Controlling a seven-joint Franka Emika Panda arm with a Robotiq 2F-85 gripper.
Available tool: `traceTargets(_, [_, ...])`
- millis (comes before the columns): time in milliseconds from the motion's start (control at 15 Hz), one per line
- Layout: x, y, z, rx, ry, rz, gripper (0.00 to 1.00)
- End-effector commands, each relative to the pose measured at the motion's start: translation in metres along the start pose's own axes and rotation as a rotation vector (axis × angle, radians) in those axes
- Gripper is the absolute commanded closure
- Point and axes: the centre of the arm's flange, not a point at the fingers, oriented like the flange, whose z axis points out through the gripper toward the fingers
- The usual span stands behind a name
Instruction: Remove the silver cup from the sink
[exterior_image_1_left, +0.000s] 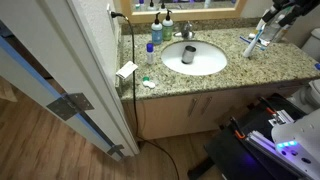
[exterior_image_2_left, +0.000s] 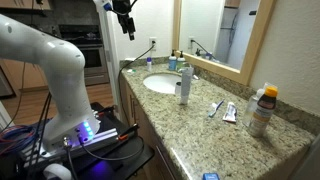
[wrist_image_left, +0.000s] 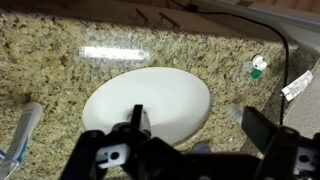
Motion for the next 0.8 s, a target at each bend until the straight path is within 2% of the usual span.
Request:
traceTargets(0, [0.000,0.000,0.000,0.000,0.000,0.000,0.00])
traceTargets(467, [0.000,0.000,0.000,0.000,0.000,0.000,0.00])
traceTargets(533, [-0.012,-0.001,0.010,-0.012,0.038,0.005,0.00])
traceTargets(600, [-0.011,0.000,0.031,-0.036,0.066,0.065,0.00])
traceTargets(733, [0.011,0.022,0.071,-0.044,0.109,0.187,0.00])
